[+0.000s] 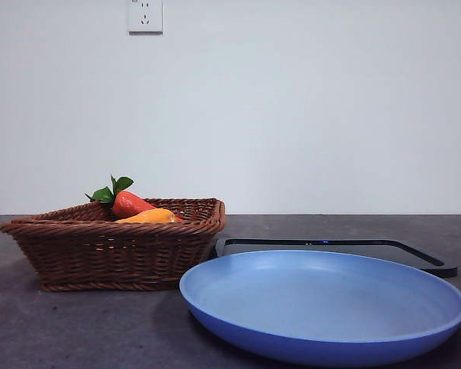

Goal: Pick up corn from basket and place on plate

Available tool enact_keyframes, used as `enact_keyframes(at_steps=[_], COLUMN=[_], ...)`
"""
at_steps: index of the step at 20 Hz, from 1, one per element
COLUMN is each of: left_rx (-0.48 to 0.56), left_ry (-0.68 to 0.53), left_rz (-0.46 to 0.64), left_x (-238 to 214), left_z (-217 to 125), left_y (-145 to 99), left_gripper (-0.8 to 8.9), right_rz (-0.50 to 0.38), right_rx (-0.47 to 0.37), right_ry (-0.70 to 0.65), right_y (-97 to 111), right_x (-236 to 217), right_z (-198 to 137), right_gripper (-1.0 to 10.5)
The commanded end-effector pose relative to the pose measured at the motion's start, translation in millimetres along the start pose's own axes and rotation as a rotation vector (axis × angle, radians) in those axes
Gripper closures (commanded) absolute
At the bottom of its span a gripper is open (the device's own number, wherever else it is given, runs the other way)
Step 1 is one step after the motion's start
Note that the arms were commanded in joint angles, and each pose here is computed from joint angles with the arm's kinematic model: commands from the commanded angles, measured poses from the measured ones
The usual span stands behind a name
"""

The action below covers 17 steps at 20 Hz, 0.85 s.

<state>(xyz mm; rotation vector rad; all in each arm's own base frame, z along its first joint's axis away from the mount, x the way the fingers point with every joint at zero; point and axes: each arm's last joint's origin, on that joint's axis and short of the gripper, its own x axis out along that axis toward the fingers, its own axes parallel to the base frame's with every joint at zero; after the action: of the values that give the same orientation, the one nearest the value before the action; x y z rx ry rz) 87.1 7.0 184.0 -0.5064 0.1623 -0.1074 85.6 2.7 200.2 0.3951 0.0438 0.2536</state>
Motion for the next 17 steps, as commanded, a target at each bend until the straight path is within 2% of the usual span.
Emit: enact_keyframes(at_steps=[1,6,9,12,17], left_rx=[0.002,0.084,0.155,0.216,0.226], left_ry=[-0.015,0.037,0.114,0.203,0.354], left_rz=[-0.04,-0.061,-0.08,-0.115,-0.206], left_x=[-7,-14,-13,-6,8], left_z=[19,49,66,79,92], left_y=[-13,-33,-42,-48,-56], left_gripper=[8.06,8.06,8.06,8.06,8.06], right_rz=[0.003,-0.011,-0.018,-0.002,0.077], right_rx=[-0.001,-0.051,-0.096,-0.138,-0.208], right_ry=[-0.014,0.064,0.153,0.255,0.448], right_y=[7,17,23,28,35], right_x=[-3,-3,0,7,21], right_z=[14,38,53,66,85], right_gripper=[9.4,9.4,9.4,9.4,9.4])
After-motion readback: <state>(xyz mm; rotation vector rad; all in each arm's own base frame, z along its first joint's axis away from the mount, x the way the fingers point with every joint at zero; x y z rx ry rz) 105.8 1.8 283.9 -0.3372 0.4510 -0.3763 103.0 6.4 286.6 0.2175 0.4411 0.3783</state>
